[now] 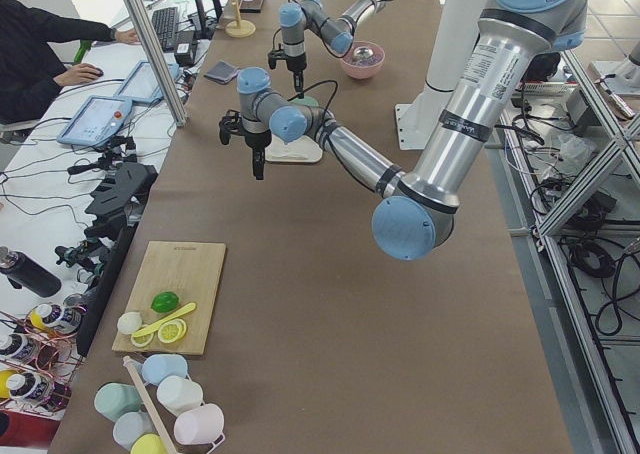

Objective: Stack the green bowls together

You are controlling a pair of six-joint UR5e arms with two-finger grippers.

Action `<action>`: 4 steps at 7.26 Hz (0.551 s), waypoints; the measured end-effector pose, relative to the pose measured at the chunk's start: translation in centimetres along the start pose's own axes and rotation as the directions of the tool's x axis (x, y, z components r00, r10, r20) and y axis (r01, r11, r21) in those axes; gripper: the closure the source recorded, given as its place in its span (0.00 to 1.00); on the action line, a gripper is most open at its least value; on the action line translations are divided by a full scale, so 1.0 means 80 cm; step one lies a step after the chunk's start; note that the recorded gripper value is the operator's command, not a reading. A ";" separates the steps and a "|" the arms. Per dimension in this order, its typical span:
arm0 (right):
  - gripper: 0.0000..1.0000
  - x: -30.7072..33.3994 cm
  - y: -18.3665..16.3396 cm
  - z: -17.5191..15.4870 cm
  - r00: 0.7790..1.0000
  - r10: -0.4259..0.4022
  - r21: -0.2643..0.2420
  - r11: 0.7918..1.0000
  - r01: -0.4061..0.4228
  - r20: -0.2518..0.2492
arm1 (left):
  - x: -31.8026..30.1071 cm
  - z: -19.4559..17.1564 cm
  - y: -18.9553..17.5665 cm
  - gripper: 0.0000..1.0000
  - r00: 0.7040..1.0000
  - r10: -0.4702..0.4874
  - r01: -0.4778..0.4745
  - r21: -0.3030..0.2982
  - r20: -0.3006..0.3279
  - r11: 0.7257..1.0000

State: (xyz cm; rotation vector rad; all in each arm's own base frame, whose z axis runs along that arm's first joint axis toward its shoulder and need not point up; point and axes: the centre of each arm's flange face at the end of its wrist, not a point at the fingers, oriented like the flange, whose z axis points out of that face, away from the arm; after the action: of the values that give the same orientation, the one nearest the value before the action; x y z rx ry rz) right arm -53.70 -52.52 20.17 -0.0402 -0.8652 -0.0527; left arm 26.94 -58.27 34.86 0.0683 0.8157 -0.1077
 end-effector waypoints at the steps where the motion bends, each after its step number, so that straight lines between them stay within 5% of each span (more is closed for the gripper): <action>1: 0.76 0.000 0.000 0.000 1.000 0.000 -0.001 1.000 0.000 0.000 | 0.000 0.000 0.000 0.02 1.000 0.000 0.000 0.000 0.000 1.000; 2: 0.01 0.000 0.000 0.000 1.000 -0.003 0.000 1.000 0.003 0.002 | 0.000 0.000 0.000 0.02 1.000 0.000 0.000 0.000 0.000 1.000; 4: 0.00 0.000 0.001 0.000 1.000 -0.013 0.008 1.000 0.013 0.018 | 0.000 0.000 0.000 0.02 1.000 0.001 -0.001 -0.001 0.000 1.000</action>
State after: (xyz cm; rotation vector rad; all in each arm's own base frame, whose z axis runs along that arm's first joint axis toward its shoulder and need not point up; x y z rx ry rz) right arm -53.74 -52.44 20.16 -0.0276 -0.8834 -0.0614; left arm 26.96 -58.29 34.87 0.0680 0.8156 -0.1068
